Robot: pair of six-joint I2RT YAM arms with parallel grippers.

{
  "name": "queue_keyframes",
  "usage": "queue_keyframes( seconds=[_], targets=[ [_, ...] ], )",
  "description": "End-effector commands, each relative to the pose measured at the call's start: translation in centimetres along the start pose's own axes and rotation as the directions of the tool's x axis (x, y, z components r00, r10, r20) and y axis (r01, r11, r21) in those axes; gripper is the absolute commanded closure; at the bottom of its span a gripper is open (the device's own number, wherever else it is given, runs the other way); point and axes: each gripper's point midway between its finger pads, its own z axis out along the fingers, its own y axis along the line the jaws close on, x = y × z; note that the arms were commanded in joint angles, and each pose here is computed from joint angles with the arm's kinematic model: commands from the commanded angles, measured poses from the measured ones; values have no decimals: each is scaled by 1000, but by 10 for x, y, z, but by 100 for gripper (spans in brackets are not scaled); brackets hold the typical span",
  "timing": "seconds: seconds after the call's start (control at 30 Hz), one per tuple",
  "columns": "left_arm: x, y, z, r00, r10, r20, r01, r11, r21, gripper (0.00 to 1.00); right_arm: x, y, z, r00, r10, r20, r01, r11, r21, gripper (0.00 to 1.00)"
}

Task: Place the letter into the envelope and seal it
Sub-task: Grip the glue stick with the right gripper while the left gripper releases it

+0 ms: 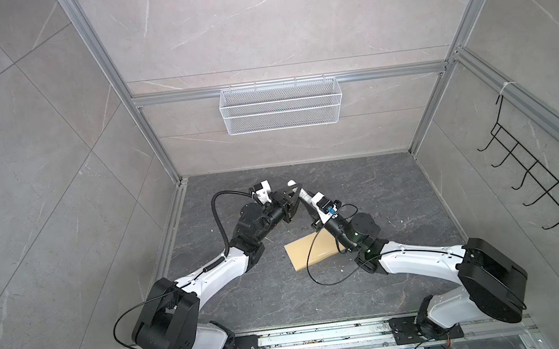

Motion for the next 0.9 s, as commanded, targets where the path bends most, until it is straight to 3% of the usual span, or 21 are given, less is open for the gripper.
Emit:
queue_keyframes(
  seconds=[0.0,0.17,0.27,0.37,0.47,0.57,0.7,0.8,0.87],
  targets=[
    [8,-28,-5,999,17,-32,-14,996,91,100,-21,-8,9,998,4,62,-7,999,50,82],
    [7,-26,-6,999,30,-28,-27,996,88,100,-25,-13,8,998,6,65,-11,997,71,100],
    [8,-26,-6,998,52,-28,-49,995,87,90,-29,-17,3,998,8,64,-13,997,79,100],
    [9,-27,-6,995,97,-29,-94,992,84,73,-36,-20,-4,997,13,72,-19,997,80,100],
    [10,-30,-8,986,165,-28,-162,984,73,46,-42,-23,-12,997,21,73,-27,997,76,100],
    [10,-34,-12,970,243,-26,-241,969,47,27,-45,-25,-21,998,29,60,-33,997,65,100],
    [4,-36,-26,923,385,-13,-385,922,-31,16,-47,-33,-37,999,47,-2,-47,997,65,100],
    [-2,-34,-43,852,523,-10,-520,844,-131,13,-43,-40,-50,993,64,-101,-57,996,70,100],
    [-6,-32,-54,786,617,-32,-609,767,-202,13,-36,-43,-59,975,78,-207,-66,996,64,100]
  ],
)
